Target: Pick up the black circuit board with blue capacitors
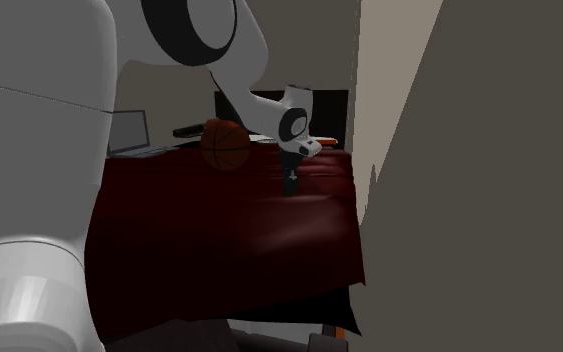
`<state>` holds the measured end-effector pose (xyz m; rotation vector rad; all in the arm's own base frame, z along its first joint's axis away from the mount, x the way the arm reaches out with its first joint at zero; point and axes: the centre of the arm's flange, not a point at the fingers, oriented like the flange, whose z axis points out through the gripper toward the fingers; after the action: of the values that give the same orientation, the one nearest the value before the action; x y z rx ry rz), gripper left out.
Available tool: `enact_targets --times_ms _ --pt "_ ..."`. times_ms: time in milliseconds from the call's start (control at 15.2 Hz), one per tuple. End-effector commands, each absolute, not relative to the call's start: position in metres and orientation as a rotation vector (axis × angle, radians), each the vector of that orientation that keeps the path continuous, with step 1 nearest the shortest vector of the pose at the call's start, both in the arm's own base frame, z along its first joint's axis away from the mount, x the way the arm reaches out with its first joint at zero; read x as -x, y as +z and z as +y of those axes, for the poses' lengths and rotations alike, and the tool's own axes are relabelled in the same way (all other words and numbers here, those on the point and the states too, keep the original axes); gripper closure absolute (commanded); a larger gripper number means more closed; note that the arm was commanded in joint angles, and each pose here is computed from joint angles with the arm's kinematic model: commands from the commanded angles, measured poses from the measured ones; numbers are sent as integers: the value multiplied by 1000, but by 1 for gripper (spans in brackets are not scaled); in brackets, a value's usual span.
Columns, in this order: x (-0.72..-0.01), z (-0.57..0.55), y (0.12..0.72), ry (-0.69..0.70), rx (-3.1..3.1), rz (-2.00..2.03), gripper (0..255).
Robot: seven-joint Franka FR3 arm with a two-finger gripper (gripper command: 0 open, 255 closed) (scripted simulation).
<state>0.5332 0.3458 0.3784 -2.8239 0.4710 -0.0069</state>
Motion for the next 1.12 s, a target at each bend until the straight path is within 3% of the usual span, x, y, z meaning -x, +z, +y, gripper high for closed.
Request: enact_targets --times_ms 0,462,1056 --pt "-533 346 378 -7 2824 471 255" --pt "-533 345 378 -7 2824 471 255" --pt "-533 345 425 -7 2824 471 255"
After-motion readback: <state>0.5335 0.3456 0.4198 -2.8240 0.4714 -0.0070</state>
